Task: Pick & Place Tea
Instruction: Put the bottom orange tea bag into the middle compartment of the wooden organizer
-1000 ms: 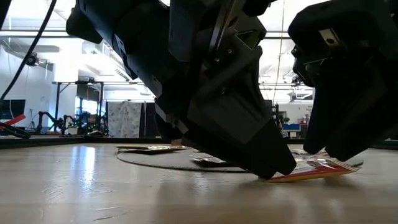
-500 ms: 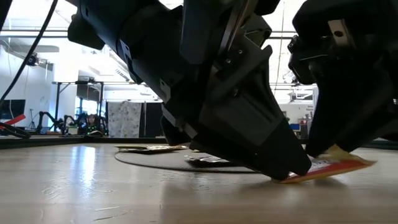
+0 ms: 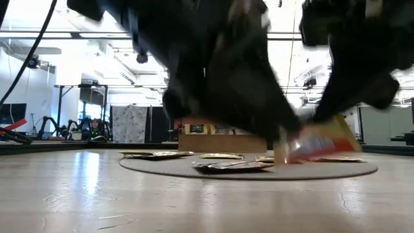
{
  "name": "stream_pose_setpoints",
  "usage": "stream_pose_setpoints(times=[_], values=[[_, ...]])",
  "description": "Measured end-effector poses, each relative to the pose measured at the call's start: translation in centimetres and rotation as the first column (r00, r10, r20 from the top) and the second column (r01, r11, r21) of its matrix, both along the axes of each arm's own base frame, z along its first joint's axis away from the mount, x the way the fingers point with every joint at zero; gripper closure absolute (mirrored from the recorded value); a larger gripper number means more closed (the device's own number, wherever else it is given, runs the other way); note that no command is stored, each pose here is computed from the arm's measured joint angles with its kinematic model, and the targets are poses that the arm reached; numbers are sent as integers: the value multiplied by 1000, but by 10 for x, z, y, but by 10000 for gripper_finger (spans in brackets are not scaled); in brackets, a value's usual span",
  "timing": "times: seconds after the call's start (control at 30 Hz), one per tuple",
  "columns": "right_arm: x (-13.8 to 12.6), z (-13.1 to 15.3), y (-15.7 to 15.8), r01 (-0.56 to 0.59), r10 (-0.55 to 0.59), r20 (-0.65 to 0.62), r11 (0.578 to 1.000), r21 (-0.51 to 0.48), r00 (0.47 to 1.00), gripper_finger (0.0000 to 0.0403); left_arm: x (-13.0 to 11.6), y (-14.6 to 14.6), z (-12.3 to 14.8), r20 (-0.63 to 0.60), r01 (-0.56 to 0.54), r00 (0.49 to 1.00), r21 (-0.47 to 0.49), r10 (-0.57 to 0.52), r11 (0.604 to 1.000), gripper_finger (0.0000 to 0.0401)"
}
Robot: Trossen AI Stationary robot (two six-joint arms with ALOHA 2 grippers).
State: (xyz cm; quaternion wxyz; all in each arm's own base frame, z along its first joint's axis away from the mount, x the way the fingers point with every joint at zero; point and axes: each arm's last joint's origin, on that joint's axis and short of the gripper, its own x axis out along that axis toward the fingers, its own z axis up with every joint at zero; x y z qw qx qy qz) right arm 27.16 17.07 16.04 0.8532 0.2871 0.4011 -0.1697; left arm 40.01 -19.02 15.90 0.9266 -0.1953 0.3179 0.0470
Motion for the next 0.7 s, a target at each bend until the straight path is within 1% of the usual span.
stream_pose_setpoints(times=[0.1,0.17,0.23,0.3,0.4,0.5,0.6,0.7], values=[[-8,26,-17,-16,16,0,993,-119,1000,394,-9,7,29,26,-87,996,28,87,996,273],[-13,42,-32,-33,32,-9,982,-187,999,394,-18,14,46,40,-158,987,73,155,985,273],[-18,58,-52,-29,26,-14,971,-238,1000,394,-28,22,65,61,-226,974,119,220,967,273],[-20,73,-71,-24,27,7,962,-271,1000,394,-37,31,85,93,-291,955,133,280,947,273],[-20,90,-100,-51,62,26,948,-315,998,394,-54,47,108,142,-373,923,103,357,922,273],[-14,98,-127,-87,104,31,933,-349,994,394,-73,63,123,190,-439,887,61,422,896,273],[-6,99,-156,-142,164,25,913,-381,986,394,-94,82,133,237,-511,839,29,490,859,273],[4,97,-186,-155,185,33,897,-415,982,394,-114,105,135,261,-560,801,10,538,829,273]])
